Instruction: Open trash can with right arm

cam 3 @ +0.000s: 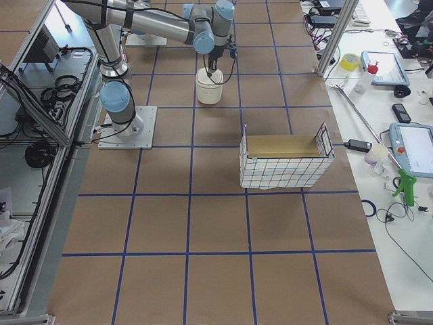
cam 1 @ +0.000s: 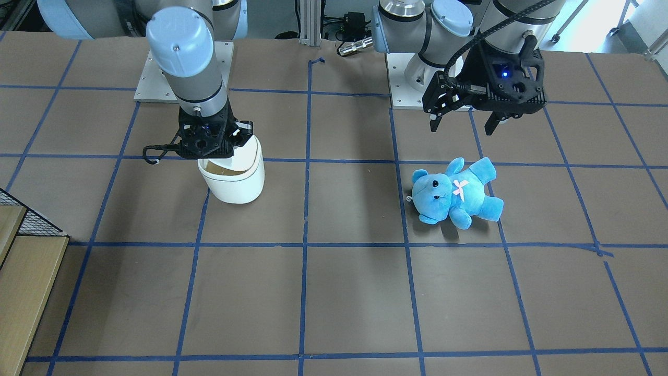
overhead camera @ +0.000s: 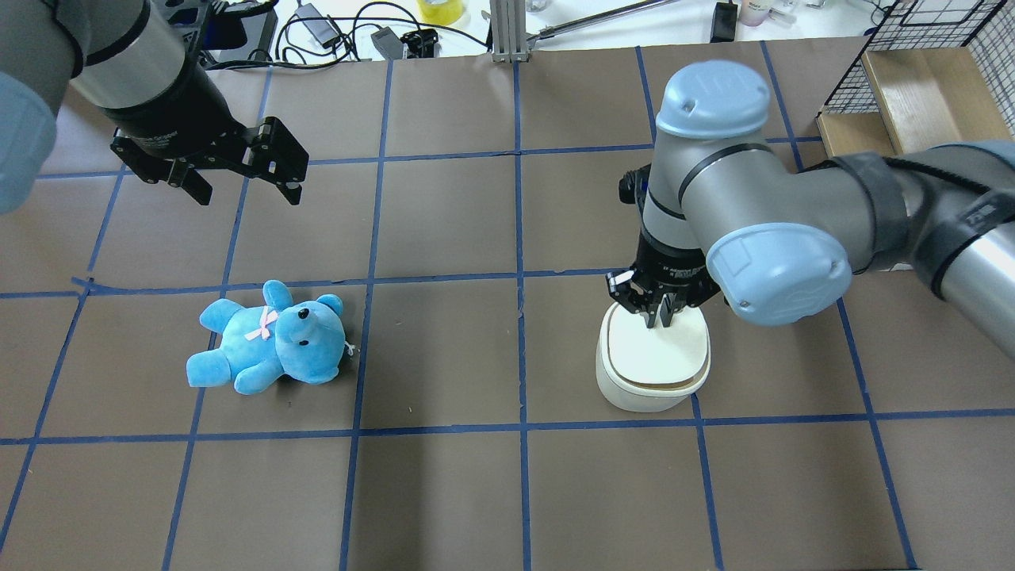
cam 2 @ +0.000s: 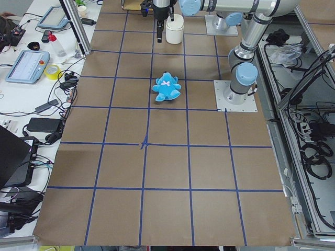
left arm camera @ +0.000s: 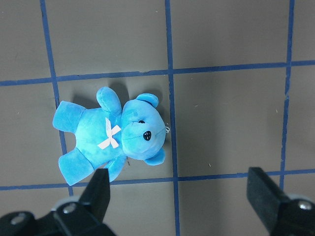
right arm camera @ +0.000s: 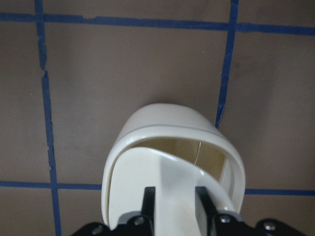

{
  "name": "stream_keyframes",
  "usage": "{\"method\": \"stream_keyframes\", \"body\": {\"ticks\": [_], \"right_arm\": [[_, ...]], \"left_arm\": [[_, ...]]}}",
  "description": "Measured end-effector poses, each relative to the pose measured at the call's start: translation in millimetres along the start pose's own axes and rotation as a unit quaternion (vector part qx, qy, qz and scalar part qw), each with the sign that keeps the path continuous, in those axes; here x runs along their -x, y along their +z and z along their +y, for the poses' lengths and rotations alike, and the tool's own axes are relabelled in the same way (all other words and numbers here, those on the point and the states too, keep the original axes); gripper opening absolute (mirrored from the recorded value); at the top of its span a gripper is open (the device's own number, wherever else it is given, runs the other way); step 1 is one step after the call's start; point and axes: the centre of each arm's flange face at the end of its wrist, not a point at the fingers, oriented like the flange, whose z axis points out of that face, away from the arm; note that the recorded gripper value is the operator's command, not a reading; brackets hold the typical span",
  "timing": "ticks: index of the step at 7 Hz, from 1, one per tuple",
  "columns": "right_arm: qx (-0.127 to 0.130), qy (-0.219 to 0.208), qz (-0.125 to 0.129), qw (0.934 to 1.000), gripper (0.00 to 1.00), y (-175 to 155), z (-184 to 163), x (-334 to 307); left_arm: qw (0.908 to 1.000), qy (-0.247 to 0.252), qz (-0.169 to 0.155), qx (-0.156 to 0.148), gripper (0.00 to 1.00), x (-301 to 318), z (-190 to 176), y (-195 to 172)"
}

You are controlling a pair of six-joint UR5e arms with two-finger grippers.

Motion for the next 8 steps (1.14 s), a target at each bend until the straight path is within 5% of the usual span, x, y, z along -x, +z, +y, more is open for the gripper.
{"method": "stream_keyframes", "body": {"ticks": [3,8], "right_arm": [[-0.056,0.019,-0.004,0.9982,1.0,-120.7,-22.5,-26.0],[-0.069,0.012,-0.006,0.9975,1.0,-145.3,-27.9,-45.2]], "left_arm": [[1.0,0.0,0.0,0.0,1.0,0.0,0.0,0.0],[1.0,0.0,0.0,0.0,1.0,0.0,0.0,0.0]]}}
